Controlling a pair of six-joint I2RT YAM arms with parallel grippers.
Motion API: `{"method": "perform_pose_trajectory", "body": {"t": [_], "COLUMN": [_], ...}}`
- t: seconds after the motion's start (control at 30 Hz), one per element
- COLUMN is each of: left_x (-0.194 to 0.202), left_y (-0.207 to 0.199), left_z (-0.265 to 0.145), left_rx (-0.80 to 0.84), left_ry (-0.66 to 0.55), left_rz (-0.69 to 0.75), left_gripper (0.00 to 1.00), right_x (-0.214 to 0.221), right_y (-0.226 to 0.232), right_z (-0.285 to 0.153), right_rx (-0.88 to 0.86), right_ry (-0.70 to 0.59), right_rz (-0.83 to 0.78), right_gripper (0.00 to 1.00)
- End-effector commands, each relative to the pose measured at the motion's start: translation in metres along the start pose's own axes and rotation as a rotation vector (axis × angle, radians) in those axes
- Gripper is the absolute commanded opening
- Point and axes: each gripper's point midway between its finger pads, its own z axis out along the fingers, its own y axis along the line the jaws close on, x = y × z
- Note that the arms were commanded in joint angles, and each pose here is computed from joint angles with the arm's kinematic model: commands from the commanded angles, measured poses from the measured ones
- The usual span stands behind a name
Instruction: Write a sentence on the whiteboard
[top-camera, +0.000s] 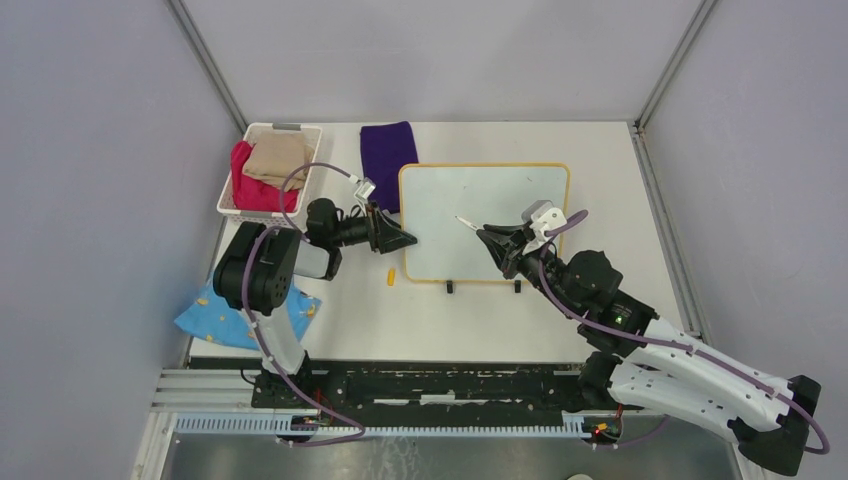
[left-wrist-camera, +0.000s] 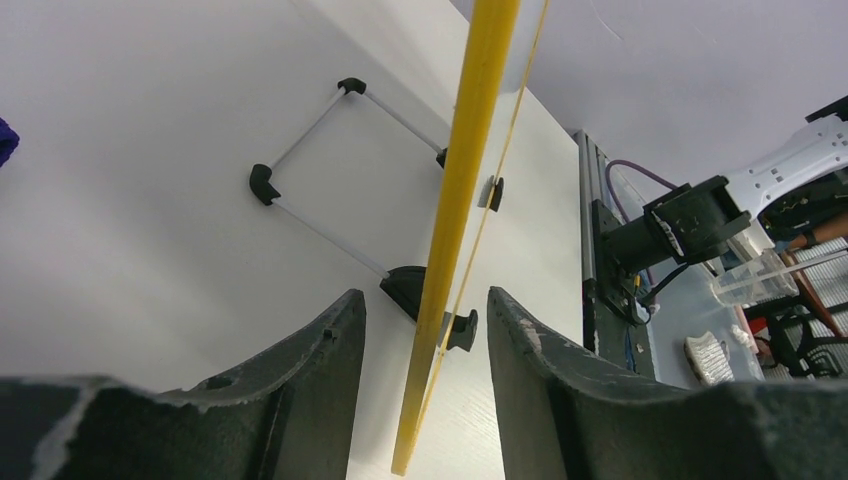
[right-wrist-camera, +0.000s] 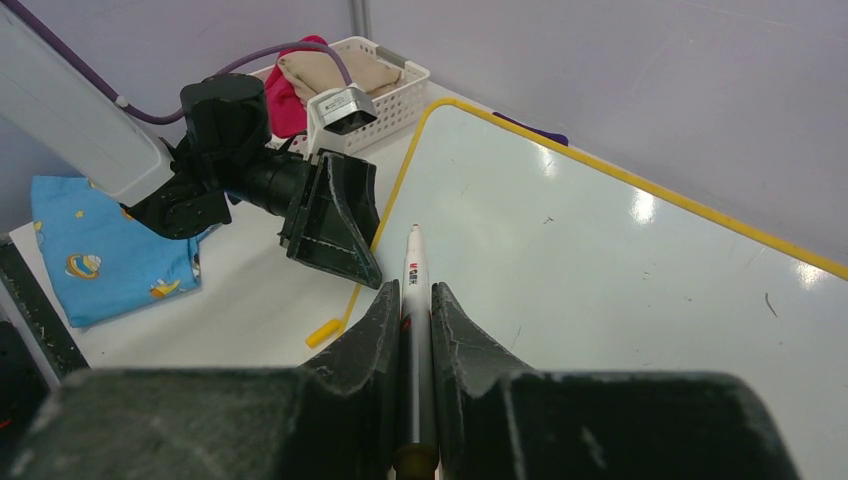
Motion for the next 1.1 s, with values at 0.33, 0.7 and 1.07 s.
{"method": "perform_pose_trajectory", "body": {"t": [0.33,0.7,1.07], "left_x": [-0.002,0.000,0.001], "left_y": [-0.001,0.000,0.002], "left_z": [0.002,0.002,0.002], "left_rx": [0.025,0.024,0.017], "left_ry": [-0.011,-0.010,-0.017], "left_rz": [0.036,0.029,0.028], "left_gripper": [0.44,0.33,0.19], "right_x": [-0.019,-0.015,-0.010], "right_y": [0.003,0.005,0.006], "right_z": [0.003,0.005,0.009], "right_rx": [-0.011,-0.014,-0.011], "right_ry": [-0.060,-0.049,-0.031], "right_rz": [0.036,0.039,0.036], "right_gripper": [0.00,0.00,0.00]}}
